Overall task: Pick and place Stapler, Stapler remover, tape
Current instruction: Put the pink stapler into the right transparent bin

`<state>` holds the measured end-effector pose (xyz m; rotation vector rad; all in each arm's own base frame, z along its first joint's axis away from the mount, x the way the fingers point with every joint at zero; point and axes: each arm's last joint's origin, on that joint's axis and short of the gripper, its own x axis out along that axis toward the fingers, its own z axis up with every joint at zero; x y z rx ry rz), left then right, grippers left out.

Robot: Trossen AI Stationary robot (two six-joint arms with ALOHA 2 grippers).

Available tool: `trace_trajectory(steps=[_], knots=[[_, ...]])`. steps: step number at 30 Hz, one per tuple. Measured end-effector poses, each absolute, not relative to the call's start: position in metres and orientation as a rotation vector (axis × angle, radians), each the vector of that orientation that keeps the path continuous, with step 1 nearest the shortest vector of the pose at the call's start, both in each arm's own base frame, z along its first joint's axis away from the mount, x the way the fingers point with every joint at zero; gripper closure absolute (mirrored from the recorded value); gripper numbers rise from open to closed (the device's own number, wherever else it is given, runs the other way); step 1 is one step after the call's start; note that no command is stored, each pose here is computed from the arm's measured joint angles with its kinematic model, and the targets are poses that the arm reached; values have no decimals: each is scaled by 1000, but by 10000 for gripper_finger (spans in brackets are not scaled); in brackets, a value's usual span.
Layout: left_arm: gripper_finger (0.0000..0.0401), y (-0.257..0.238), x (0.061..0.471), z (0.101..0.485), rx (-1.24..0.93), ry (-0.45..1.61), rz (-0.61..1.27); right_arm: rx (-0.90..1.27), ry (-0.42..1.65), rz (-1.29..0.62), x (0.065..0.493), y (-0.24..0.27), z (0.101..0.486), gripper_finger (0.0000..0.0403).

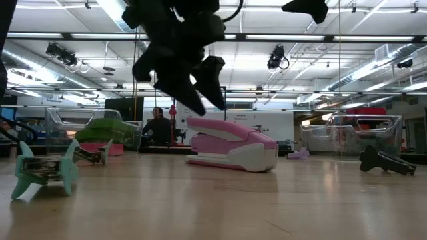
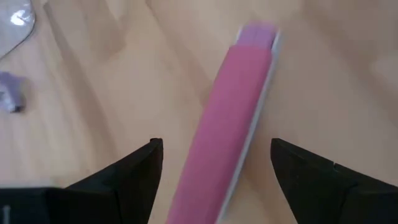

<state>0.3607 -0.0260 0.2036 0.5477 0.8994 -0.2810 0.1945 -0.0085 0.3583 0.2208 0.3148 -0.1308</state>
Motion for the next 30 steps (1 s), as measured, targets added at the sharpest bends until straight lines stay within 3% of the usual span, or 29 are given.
trace_trajectory(steps=[8, 19, 30], knots=[[112, -20, 361, 218, 659, 934, -184, 226, 335, -133, 194, -8, 356, 127], [113, -4, 361, 241, 660, 987, -347, 228, 334, -136, 194, -8, 356, 127], [113, 8, 357, 238, 655, 1017, -437, 246, 334, -138, 194, -8, 356, 127]])
